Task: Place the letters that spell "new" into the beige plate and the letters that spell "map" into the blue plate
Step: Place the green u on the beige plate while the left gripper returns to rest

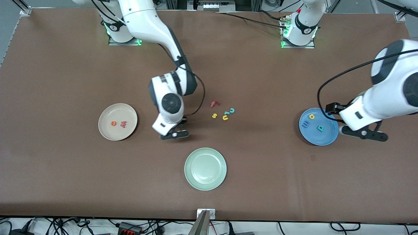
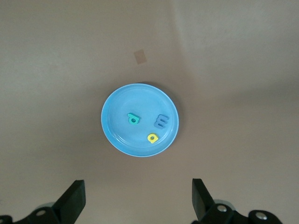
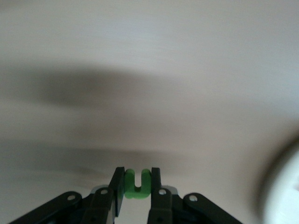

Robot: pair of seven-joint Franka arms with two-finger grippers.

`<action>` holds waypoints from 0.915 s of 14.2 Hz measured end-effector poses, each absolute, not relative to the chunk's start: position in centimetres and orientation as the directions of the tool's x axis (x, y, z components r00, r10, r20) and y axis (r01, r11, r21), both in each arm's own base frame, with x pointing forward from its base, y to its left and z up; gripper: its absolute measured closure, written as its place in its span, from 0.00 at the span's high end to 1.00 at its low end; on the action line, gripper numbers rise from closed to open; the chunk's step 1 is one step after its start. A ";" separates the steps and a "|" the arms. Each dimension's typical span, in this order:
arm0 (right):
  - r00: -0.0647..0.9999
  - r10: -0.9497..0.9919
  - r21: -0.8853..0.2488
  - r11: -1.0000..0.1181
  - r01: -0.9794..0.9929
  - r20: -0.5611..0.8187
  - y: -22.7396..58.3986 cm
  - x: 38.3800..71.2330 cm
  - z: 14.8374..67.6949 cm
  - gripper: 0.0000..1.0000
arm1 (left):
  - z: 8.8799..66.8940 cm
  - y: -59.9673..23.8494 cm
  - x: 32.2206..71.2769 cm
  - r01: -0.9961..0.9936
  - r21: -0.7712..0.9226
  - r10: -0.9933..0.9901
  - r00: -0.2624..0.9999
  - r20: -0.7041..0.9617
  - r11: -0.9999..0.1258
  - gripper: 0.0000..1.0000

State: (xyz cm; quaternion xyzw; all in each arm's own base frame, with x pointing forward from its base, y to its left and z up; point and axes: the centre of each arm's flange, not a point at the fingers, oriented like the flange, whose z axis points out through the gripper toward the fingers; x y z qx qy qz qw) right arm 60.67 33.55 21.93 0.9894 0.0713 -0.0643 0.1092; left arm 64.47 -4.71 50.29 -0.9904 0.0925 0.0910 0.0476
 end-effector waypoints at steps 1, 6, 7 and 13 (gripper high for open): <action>0.980 0.101 0.225 -0.964 0.139 -0.173 30.9 61.4 22.8 0.26 | 51.6 -4.5 64.4 -0.176 -0.068 -0.162 0.971 -0.176 -0.982 1.00; 0.952 0.079 0.217 -0.965 0.147 -0.295 18.5 61.3 23.0 0.26 | 56.8 -2.9 62.3 -0.022 -0.017 -0.020 0.991 -0.132 -1.000 1.00; 0.944 0.078 0.203 -0.968 0.148 -0.319 16.3 61.1 22.7 0.26 | 57.6 -3.0 61.8 -0.008 -0.021 -0.006 0.994 -0.112 -1.000 1.00; 0.934 0.056 0.164 -0.979 0.121 -0.353 12.7 59.1 20.2 0.32 | 56.8 -3.7 58.1 0.020 -0.027 0.019 0.999 0.033 -0.999 1.00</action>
